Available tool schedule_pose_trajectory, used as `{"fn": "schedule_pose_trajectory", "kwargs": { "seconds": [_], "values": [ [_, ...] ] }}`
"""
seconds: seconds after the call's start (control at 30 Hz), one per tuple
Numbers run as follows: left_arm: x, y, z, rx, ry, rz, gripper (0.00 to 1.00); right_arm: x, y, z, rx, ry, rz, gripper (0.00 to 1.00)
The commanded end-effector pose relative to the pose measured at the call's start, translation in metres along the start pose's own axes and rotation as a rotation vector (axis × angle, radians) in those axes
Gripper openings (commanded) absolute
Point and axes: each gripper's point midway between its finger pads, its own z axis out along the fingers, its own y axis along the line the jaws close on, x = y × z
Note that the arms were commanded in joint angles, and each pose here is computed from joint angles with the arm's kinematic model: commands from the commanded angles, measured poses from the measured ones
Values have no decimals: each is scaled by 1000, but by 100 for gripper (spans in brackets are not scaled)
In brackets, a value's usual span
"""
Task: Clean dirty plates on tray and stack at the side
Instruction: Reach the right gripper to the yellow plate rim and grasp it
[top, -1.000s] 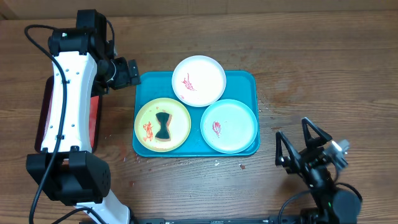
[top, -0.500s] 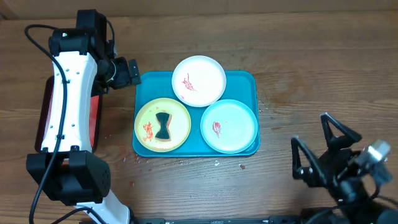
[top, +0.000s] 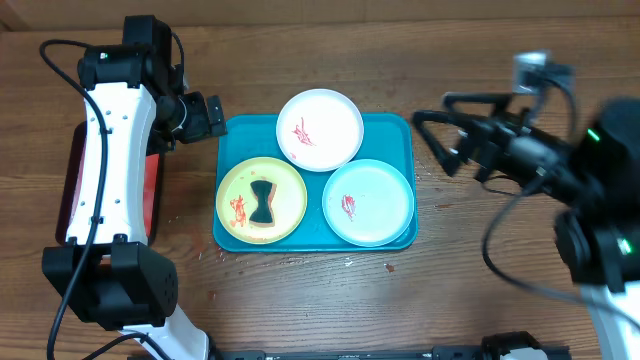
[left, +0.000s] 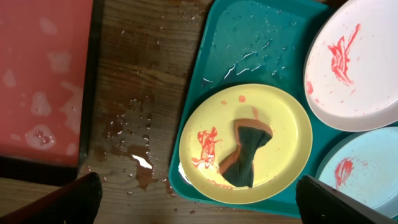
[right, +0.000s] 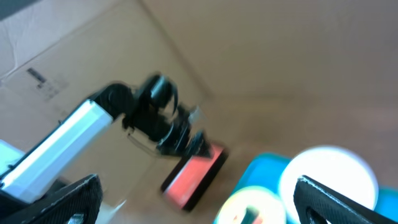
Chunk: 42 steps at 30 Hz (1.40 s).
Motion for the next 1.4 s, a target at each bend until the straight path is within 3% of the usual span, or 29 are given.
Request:
{"fn": "schedule_pose_trajectory", "kwargs": {
  "seconds": [0.0,0.13,0.27,0.4,0.47,0.5,0.87,1.17,1.37],
  "values": [
    [0,0,5,-5,12,-4,100,36,-32,46,119,243,152,100],
    [0,0,5,-5,12,-4,100,79,-95,72,495,429,181,100],
    [0,0,5,-5,12,-4,100,114,-103,116,492,527,180,100],
    [0,1,5,-6,14,-4,100,154,-108,159,462,606,151,71],
    [1,1,5,-6,15,-4,100,175,-113,177,456,651,146,49],
    [1,1,5,-6,15,-4,100,187,-115,185,460,668,157,46],
    [1,-1,5,2,17,-5,100,268,-159,227,641,743,116,49],
    [1,-2,5,9,19,-4,100,297,-178,235,705,769,80,48],
    [5,-10,5,46,36,0,100,298,-182,235,743,748,122,38]
  ]
}}
